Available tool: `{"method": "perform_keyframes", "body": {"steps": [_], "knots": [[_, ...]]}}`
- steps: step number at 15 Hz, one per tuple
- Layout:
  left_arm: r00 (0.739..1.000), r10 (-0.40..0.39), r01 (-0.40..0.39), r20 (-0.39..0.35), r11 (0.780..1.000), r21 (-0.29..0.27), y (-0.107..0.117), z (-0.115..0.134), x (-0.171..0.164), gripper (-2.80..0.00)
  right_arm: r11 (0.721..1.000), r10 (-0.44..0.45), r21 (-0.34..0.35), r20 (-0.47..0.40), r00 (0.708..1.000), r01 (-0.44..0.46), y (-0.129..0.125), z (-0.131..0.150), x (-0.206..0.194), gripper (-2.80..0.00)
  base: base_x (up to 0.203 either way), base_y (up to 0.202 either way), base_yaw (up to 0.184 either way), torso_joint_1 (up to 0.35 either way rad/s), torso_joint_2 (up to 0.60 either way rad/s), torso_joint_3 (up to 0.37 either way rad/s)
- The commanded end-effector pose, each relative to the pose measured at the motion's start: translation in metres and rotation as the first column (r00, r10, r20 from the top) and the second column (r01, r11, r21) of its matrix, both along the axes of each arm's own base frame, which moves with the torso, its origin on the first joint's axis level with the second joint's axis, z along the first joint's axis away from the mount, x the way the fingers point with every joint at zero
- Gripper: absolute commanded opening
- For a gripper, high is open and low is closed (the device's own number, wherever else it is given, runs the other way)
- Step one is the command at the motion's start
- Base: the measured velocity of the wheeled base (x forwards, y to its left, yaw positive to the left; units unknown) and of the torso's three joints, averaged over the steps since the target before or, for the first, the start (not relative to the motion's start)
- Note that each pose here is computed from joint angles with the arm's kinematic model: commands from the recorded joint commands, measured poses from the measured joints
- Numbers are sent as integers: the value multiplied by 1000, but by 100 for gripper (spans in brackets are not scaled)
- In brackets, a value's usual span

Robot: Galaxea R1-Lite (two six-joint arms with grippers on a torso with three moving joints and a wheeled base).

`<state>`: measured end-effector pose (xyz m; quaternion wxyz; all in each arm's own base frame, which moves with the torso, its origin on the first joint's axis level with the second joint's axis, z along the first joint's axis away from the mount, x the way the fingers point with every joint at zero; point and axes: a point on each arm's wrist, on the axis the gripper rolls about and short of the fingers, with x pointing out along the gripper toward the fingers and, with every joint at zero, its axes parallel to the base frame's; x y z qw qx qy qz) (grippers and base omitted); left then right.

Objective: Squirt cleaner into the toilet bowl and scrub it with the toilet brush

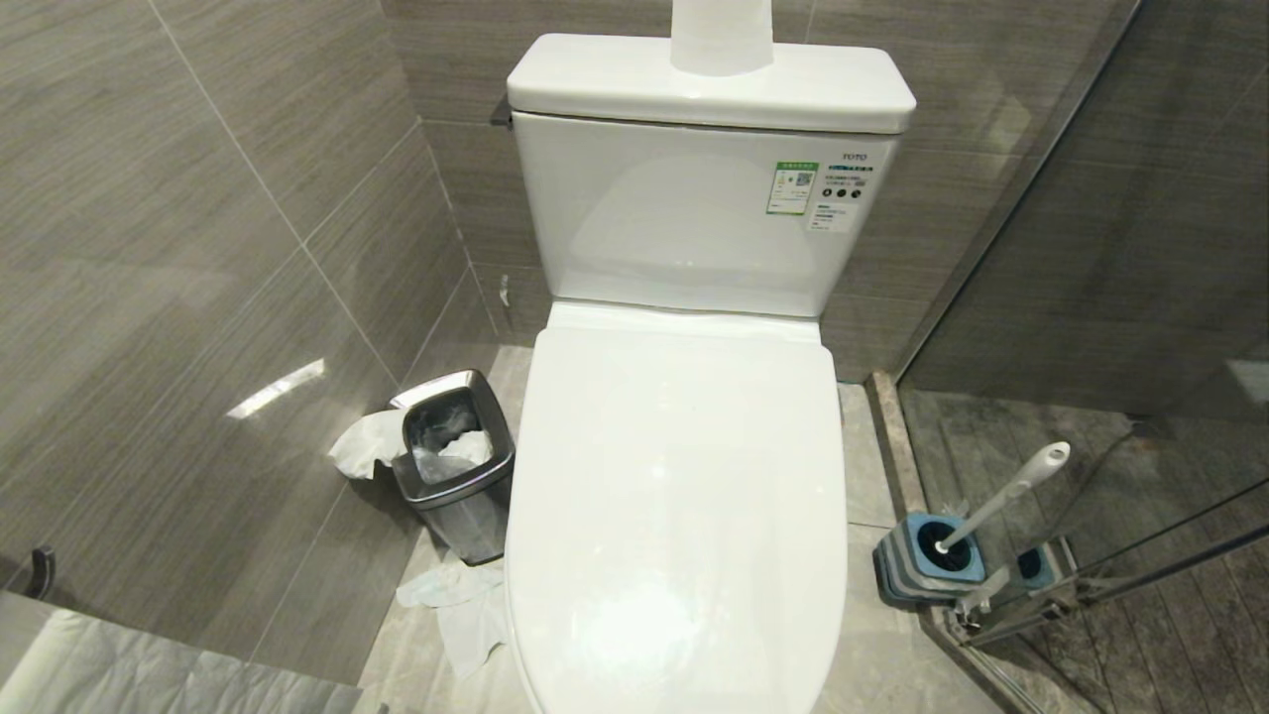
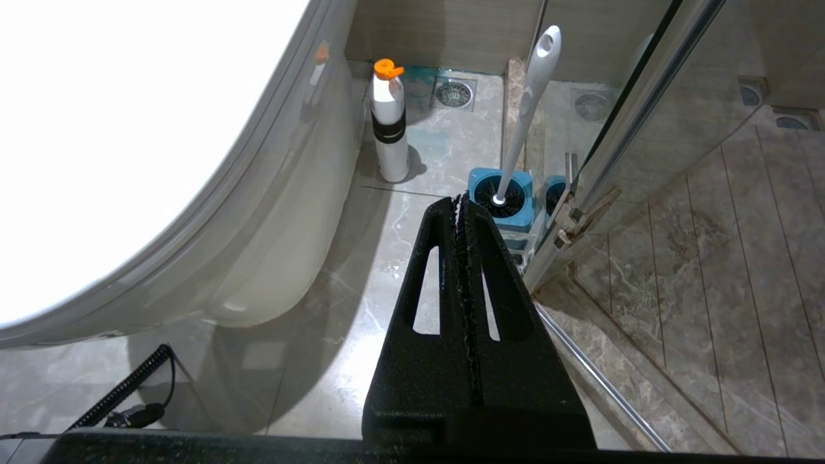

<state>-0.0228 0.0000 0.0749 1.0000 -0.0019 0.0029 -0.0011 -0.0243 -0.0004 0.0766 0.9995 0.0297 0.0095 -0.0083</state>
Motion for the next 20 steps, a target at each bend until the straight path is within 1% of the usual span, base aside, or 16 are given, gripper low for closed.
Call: {"method": "perform_keyframes", "body": {"steps": [1,20], "knots": [[1000,1,-1,-2,1000,-1,0,0,0,-280,1000,1,0,0,1000,-1,0,0,0,-280,0,0,0,0,0,0],[1000,1,-1,0,1000,-1,0,0,0,-280,1000,-1,0,0,1000,1,0,0,0,-280,0,0,0,0,0,0]]}}
